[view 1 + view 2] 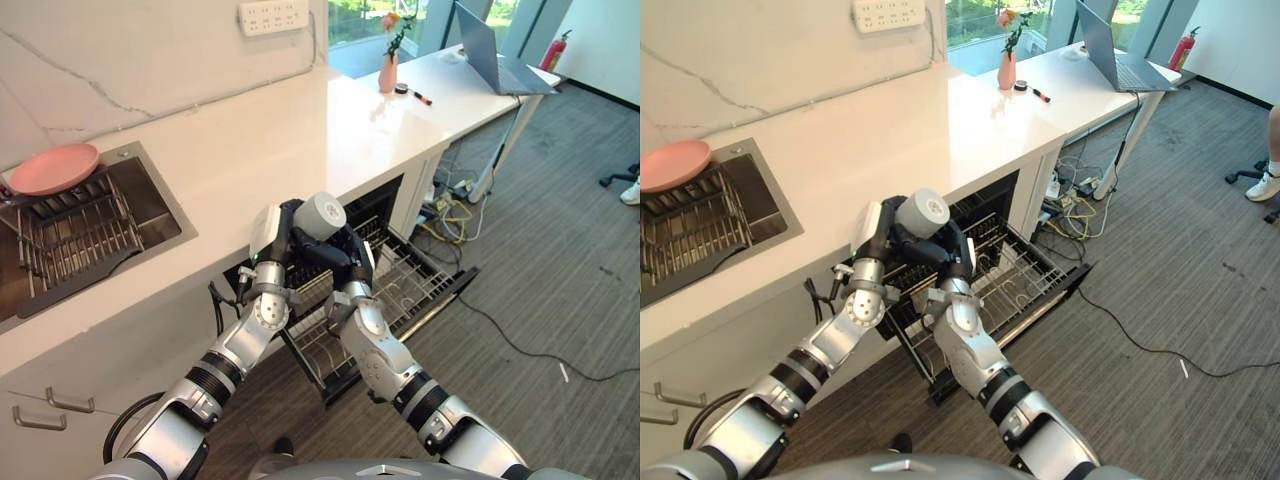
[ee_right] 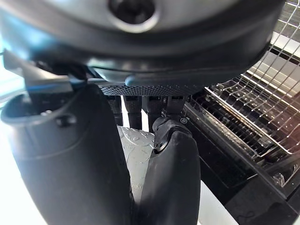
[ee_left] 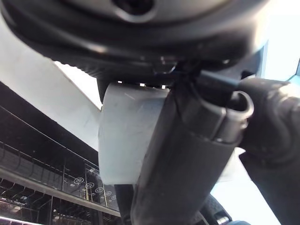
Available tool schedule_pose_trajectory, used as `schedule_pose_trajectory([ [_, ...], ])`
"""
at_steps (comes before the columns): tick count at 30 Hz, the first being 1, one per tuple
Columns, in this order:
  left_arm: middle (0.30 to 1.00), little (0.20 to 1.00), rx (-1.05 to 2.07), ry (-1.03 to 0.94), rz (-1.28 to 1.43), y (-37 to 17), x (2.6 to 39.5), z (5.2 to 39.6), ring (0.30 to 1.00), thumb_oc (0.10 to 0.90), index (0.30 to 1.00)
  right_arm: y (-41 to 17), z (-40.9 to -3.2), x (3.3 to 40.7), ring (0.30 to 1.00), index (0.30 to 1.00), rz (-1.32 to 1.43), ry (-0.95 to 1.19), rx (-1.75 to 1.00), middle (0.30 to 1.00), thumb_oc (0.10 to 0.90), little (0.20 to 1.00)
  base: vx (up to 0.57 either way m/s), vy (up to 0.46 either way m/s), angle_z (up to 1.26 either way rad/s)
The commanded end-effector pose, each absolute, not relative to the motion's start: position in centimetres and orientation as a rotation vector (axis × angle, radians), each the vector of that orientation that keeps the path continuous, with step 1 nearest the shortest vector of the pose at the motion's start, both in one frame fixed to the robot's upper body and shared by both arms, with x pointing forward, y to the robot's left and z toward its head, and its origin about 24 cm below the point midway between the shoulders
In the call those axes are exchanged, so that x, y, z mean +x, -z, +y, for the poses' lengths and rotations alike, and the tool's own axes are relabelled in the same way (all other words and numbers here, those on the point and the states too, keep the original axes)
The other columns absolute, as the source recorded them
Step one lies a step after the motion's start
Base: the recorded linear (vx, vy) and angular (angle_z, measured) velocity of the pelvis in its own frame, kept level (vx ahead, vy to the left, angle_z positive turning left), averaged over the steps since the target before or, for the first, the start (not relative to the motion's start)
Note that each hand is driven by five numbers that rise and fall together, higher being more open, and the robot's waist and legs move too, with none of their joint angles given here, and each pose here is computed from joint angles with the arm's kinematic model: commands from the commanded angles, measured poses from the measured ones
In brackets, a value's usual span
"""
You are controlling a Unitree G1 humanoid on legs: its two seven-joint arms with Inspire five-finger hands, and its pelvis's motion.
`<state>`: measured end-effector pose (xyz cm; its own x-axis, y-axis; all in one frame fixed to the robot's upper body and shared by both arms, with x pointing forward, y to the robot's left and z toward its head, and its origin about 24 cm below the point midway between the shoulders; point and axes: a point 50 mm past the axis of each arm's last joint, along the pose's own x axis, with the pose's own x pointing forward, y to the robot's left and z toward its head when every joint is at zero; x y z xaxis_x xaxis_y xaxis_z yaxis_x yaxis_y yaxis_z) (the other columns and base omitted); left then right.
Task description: Place the dishes in the dishwasher.
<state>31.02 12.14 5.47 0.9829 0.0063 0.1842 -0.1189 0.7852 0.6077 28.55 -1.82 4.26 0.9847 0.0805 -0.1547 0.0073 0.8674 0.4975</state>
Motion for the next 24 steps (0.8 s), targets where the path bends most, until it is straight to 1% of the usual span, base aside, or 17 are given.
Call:
schedule_pose_trajectory([
  [1, 0.900, 0.900, 0.664, 0.175, -0.574, -11.0, 31.1, 3.9, 0.900, 0.800, 0.900, -15.4, 0.4, 31.0, 0.300, 0.300, -0.201, -0.154, 0.762, 0.300, 0.400, 0.300, 0.00, 0.000, 0.00],
  [4, 0.900, 0.900, 0.762, 0.136, -0.592, -11.0, 31.4, 5.4, 0.900, 0.800, 0.900, -16.6, -1.7, 30.6, 0.300, 0.300, -0.296, -0.117, 0.802, 0.300, 0.400, 0.300, 0.00, 0.000, 0.00],
  [5, 0.900, 0.900, 0.762, 0.137, -0.591, -11.0, 31.3, 5.4, 0.900, 0.800, 0.900, -16.5, -1.7, 30.5, 0.300, 0.300, -0.295, -0.116, 0.801, 0.300, 0.400, 0.300, 0.00, 0.000, 0.00],
  [6, 0.900, 0.900, 0.779, 0.121, -0.597, -11.1, 31.2, 6.0, 0.900, 0.800, 0.900, -17.7, -3.3, 30.3, 0.300, 0.300, -0.372, -0.054, 0.843, 0.300, 0.400, 0.300, 0.00, 0.000, 0.00],
  [7, 0.900, 0.900, 0.780, 0.121, -0.597, -11.0, 31.2, 6.0, 0.900, 0.800, 0.900, -17.7, -3.3, 30.2, 0.300, 0.300, -0.372, -0.053, 0.843, 0.300, 0.400, 0.300, 0.04, -0.013, 0.01],
  [8, 0.900, 0.900, 0.776, 0.113, -0.600, -11.1, 31.0, 6.3, 0.900, 0.800, 0.900, -18.7, -4.4, 30.1, 0.300, 0.300, -0.432, -0.012, 0.871, 0.300, 0.400, 0.300, 0.00, 0.000, 0.00],
  [9, 0.900, 0.900, 0.765, 0.125, -0.612, -11.2, 30.4, 6.5, 0.900, 0.800, 0.900, -20.4, -6.5, 29.7, 0.300, 0.300, -0.540, 0.076, 0.890, 0.300, 0.400, 0.300, 0.05, -0.012, 0.02],
  [14, 0.900, 0.900, 0.702, 0.192, -0.589, -10.5, 28.7, 7.4, 0.900, 0.800, 0.900, -22.9, -10.6, 28.5, 0.300, 0.300, -0.750, 0.241, 0.863, 0.300, 0.400, 0.300, 0.03, -0.004, 0.09],
  [18, 0.900, 0.900, 0.671, 0.220, -0.533, -9.5, 27.9, 8.3, 0.900, 0.800, 0.900, -22.8, -11.5, 28.0, 0.300, 0.300, -0.773, 0.268, 0.849, 0.300, 0.400, 0.300, 0.01, -0.004, 0.00],
  [19, 0.900, 0.900, 0.660, 0.221, -0.480, -8.5, 27.3, 9.5, 0.900, 0.800, 0.900, -22.5, -11.9, 27.9, 0.300, 0.300, -0.768, 0.269, 0.845, 0.300, 0.400, 0.300, 0.00, -0.004, -0.05],
  [21, 0.900, 0.900, 0.657, 0.219, -0.452, -8.1, 27.0, 10.1, 0.900, 0.800, 0.900, -22.2, -12.2, 27.8, 0.300, 0.300, -0.769, 0.274, 0.835, 0.300, 0.400, 0.300, 0.00, -0.007, -0.05],
  [23, 0.900, 0.900, 0.640, 0.186, -0.360, -6.6, 25.8, 12.8, 0.900, 0.800, 0.900, -21.2, -13.3, 27.6, 0.300, 0.300, -0.753, 0.277, 0.790, 0.300, 0.400, 0.300, 0.00, 0.000, 0.00],
  [24, 0.900, 0.900, 0.639, 0.185, -0.358, -6.6, 25.8, 12.8, 0.900, 0.800, 0.900, -21.1, -13.3, 27.6, 0.300, 0.300, -0.752, 0.276, 0.791, 0.300, 0.400, 0.300, 0.00, 0.000, 0.00],
])
